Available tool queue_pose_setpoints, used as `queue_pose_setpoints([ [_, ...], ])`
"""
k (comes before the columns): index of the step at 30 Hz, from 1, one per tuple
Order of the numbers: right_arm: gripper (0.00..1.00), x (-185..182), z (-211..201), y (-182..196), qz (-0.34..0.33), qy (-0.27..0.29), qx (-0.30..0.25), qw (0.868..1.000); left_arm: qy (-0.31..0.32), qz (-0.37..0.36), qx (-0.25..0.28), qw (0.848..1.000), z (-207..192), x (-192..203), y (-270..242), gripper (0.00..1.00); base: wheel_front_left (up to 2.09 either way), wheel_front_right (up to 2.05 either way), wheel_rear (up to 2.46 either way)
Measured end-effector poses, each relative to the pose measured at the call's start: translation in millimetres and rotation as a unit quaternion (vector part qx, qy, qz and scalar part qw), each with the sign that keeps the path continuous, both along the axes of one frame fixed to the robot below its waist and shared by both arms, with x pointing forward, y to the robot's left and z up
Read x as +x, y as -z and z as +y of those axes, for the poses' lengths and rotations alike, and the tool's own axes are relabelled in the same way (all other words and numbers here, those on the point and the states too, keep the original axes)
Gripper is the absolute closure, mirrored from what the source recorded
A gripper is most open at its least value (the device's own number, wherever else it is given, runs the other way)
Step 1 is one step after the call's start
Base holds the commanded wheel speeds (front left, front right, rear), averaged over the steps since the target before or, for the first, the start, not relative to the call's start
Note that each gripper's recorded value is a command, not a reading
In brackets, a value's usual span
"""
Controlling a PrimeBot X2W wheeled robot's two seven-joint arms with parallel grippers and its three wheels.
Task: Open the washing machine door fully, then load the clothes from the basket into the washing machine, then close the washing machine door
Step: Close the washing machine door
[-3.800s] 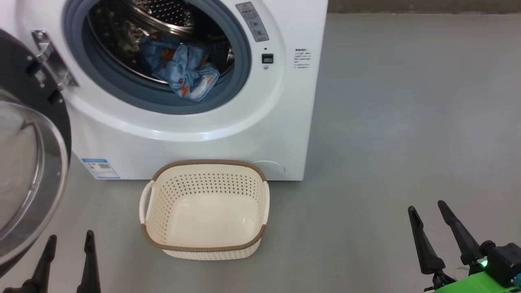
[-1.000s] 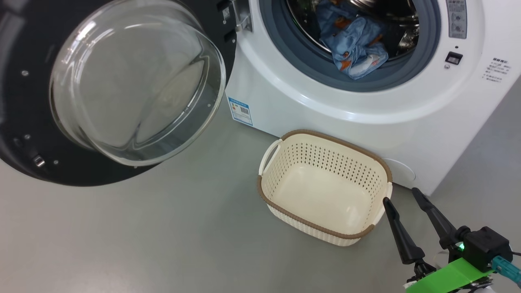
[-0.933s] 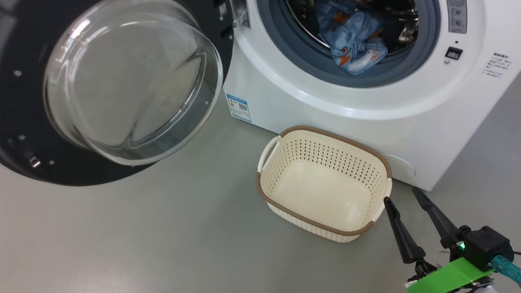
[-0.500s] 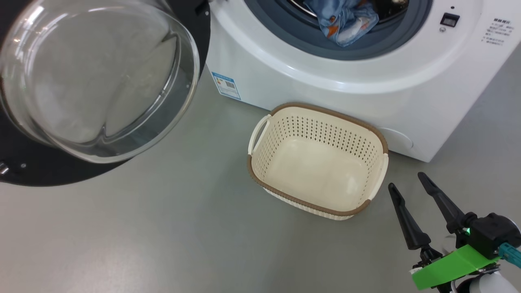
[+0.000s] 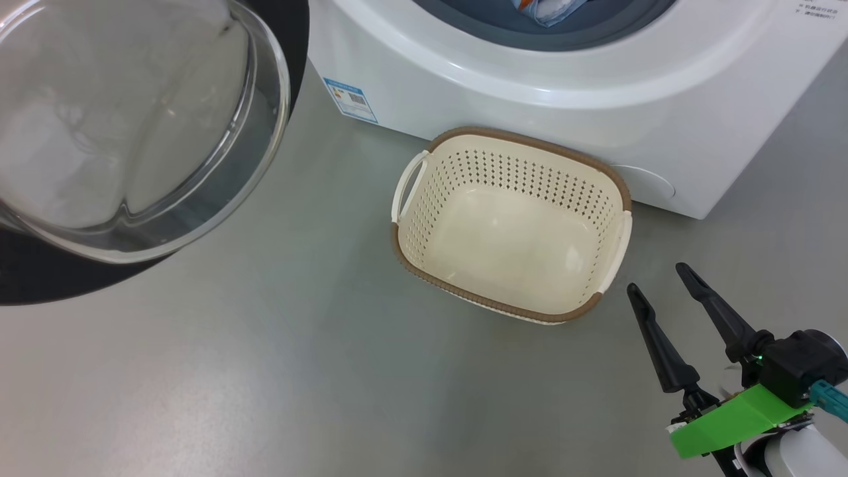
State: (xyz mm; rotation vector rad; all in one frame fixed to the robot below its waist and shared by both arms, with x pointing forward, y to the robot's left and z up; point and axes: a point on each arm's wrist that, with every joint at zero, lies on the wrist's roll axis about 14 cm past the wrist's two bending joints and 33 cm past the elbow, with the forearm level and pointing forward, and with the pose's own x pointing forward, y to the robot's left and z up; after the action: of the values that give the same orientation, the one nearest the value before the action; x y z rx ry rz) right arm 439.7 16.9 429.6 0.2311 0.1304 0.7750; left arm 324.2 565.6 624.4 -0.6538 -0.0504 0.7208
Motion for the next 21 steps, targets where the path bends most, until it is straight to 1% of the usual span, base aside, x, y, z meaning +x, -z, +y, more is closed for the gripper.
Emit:
queue_pose_setpoints([
  [8, 0.0, 2.4, -3.0, 6.7, 0.005, 0.001, -0.003, 1.0, 0.012, 0.033, -0.032, 0.999, -0.8, 7.0, 14.5, 1.0, 0.0, 0.0, 0.0],
  [21, 0.0, 4.4, -3.6, 10.7, 0.007, -0.001, -0.006, 1.0, 0.038, 0.063, -0.057, 0.996, -6.6, 11.2, 21.8, 1.0, 0.0, 0.0, 0.0],
])
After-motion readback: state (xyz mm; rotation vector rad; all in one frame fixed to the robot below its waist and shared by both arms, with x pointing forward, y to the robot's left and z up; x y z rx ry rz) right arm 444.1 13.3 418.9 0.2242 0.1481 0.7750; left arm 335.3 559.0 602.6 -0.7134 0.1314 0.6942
